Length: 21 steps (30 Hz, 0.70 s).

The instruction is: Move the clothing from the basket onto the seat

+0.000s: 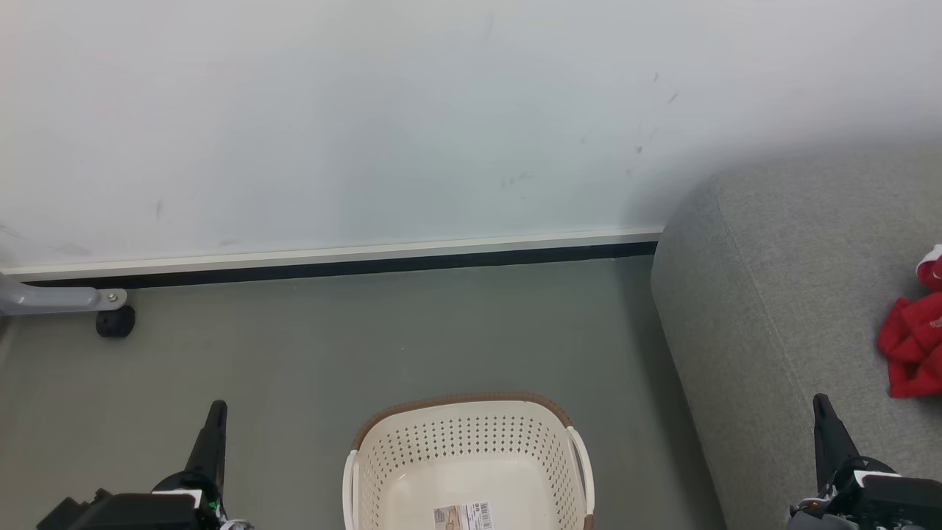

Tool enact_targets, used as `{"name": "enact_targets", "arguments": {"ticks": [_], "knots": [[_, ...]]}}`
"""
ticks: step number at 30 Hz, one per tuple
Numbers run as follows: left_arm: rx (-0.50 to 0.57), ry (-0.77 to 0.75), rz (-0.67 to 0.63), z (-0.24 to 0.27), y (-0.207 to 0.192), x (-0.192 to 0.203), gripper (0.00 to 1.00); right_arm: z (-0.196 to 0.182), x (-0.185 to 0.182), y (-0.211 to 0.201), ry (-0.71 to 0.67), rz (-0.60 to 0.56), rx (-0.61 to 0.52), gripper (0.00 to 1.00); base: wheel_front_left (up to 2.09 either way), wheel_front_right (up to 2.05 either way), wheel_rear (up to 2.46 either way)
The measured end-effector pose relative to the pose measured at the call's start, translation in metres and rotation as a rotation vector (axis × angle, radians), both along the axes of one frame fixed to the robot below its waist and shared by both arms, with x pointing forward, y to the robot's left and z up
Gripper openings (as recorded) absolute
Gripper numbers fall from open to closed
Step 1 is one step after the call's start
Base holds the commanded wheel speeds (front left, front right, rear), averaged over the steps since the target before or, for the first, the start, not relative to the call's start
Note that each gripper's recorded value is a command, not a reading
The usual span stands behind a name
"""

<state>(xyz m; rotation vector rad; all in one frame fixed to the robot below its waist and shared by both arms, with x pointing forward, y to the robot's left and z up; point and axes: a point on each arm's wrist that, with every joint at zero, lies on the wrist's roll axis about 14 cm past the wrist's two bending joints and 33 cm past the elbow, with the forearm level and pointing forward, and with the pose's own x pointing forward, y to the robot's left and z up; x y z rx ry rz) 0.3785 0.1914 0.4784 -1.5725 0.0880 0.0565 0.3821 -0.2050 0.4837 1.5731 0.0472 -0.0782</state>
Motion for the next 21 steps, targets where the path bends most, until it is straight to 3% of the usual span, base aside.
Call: {"name": "enact_targets", "arguments": {"ticks": [21], "knots": [[0.000, 0.000, 0.000, 0.0000, 0.0000, 0.0000, 0.00, 0.0000, 0.0000, 0.0000, 0.000, 0.000, 0.000, 0.00, 0.00, 0.00, 0.00]]}}
